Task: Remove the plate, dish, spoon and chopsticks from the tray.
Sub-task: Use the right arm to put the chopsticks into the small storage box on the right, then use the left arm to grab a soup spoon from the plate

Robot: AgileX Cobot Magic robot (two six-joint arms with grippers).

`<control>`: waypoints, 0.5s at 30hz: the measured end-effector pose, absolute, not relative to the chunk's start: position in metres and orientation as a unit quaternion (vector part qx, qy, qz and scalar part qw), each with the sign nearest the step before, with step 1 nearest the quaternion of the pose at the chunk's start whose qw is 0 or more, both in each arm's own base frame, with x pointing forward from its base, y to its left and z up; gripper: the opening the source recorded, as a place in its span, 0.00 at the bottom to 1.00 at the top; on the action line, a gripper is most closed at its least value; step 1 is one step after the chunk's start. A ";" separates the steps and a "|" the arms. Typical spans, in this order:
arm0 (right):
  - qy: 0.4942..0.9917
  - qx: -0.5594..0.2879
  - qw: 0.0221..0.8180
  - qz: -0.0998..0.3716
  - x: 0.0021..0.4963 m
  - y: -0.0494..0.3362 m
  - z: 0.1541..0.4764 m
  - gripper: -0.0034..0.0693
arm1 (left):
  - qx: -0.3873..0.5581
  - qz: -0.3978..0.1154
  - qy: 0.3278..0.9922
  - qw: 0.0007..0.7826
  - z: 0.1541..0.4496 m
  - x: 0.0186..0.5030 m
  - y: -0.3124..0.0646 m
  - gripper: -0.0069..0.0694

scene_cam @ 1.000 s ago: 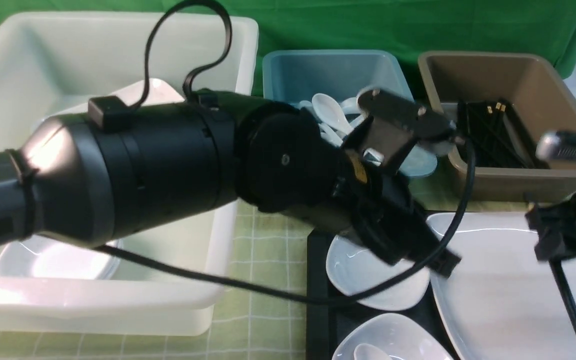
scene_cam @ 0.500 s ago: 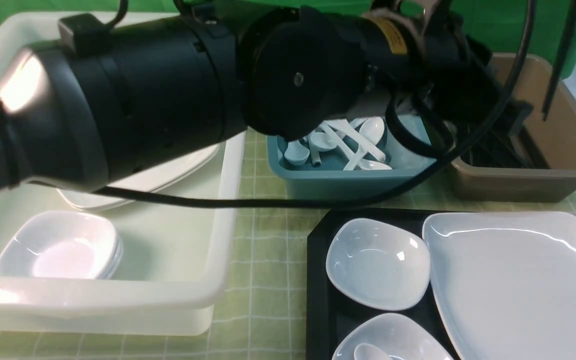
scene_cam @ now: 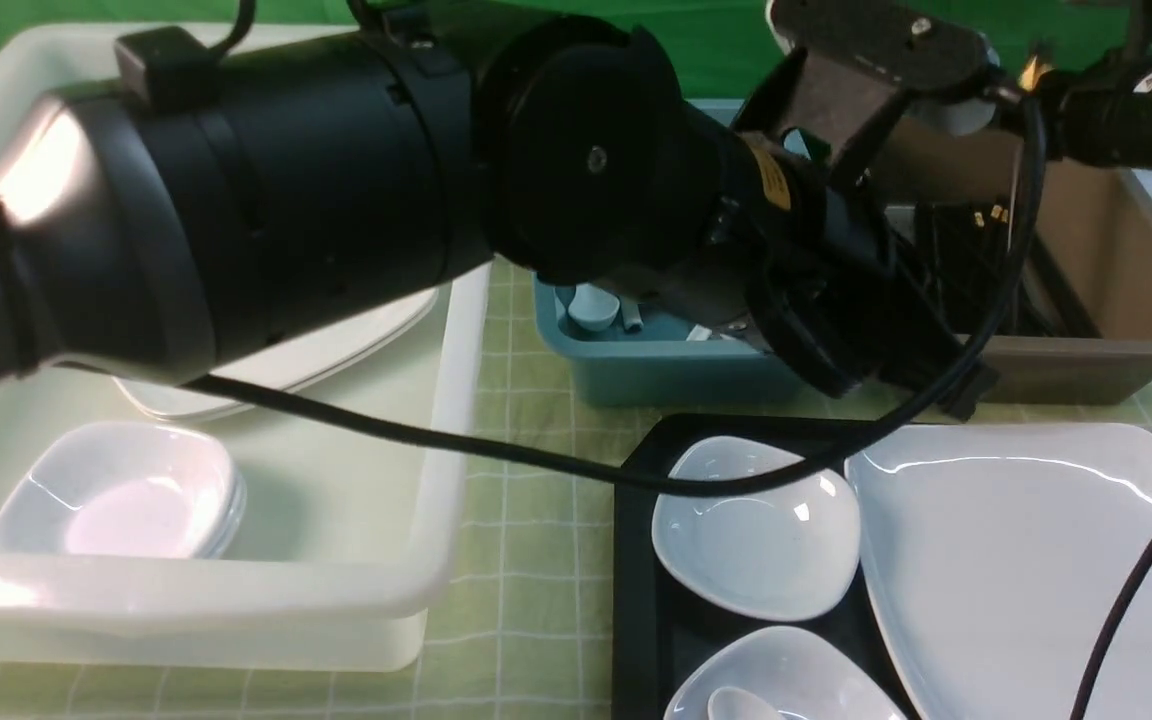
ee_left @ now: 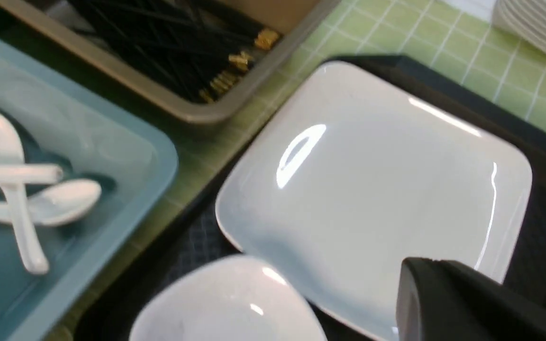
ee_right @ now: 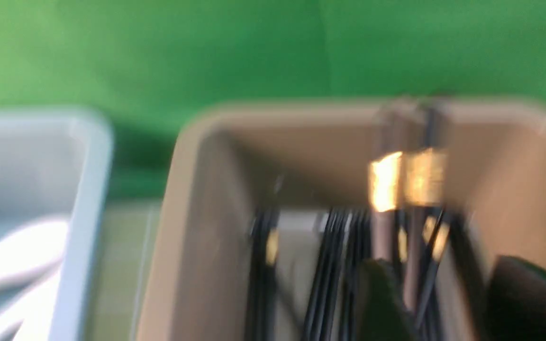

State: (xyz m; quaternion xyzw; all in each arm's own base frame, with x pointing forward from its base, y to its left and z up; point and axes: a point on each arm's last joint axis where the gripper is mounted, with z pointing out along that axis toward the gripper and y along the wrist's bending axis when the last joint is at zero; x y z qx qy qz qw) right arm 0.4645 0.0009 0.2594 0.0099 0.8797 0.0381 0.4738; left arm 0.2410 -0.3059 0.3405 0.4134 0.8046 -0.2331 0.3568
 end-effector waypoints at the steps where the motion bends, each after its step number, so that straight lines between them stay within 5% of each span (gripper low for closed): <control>1: 0.890 0.005 0.453 0.044 0.458 0.002 0.264 0.57 | 0.418 -0.230 0.809 0.344 0.339 0.239 -0.305 0.12; 5: 0.917 -0.028 0.393 0.059 0.424 0.005 0.299 0.45 | 0.439 -0.212 0.824 0.289 0.331 0.233 -0.300 0.12; 7: 0.931 -0.081 0.349 0.065 0.384 0.010 0.337 0.23 | 0.482 -0.187 0.824 0.232 0.324 0.225 -0.293 0.12; 9: 0.941 -0.114 0.308 0.077 0.342 0.014 0.368 0.12 | 0.524 -0.173 0.811 0.195 0.320 0.218 -0.289 0.12; 15: 0.949 -0.144 0.267 0.087 0.253 0.018 0.399 0.09 | 0.587 -0.194 0.771 0.152 0.310 0.201 -0.302 0.12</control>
